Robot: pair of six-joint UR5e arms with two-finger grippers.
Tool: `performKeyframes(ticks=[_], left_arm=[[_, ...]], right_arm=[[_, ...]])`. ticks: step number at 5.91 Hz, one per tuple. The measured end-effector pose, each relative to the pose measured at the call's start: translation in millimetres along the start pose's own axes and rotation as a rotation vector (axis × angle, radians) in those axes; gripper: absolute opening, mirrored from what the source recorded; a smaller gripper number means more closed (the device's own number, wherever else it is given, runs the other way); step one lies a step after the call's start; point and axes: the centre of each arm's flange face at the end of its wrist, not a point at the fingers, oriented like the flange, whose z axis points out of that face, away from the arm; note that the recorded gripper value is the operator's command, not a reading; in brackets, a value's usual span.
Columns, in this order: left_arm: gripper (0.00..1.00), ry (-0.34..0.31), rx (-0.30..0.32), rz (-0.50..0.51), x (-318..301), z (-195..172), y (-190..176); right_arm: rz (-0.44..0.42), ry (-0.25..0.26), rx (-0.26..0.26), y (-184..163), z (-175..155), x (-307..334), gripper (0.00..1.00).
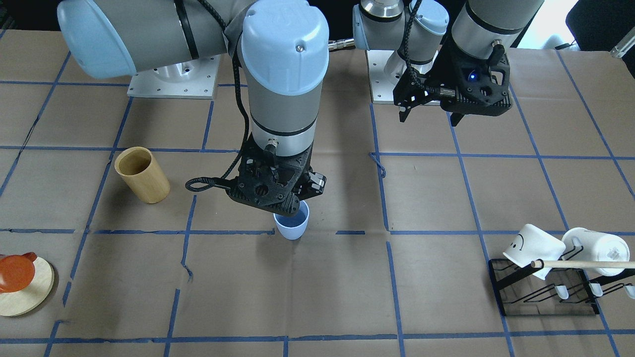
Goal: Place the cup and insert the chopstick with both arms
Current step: 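Lower the pink chopstick into the blue cup with the right gripper, then open the right gripper to release the chopstick in the blue cup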
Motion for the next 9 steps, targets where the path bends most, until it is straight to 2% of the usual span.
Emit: performKeyframes(ticks=[2, 4, 5, 6, 8, 9], left_arm=[[0.98, -0.008, 0.029, -0.033, 0, -2, -5], [0.98, -0.004, 0.057, -0.042, 3, -8, -2], [0.98, -0.004, 0.077, -0.029, 5, -10, -1], [0.99, -0.006, 0.106, -0.015, 6, -10, -2], [0.99, -0.016, 0.105, -0.015, 5, 0, -1], [0.99, -0.016, 0.095, -0.023, 5, 4, -1]], right_arm=[[0.006, -0.011, 0.034, -3, 26, -1, 0.06], [0.005, -0.009, 0.023, -1, 47, -2, 0.07], [-0.002, 0.000, 0.009, 1, 57, -1, 0.25], [-0.005, -0.003, -0.007, 3, 63, -2, 0.99], [-0.035, -0.042, -0.025, -5, 58, 1, 1.00], [-0.049, -0.060, -0.011, -22, 39, 20, 1.00]])
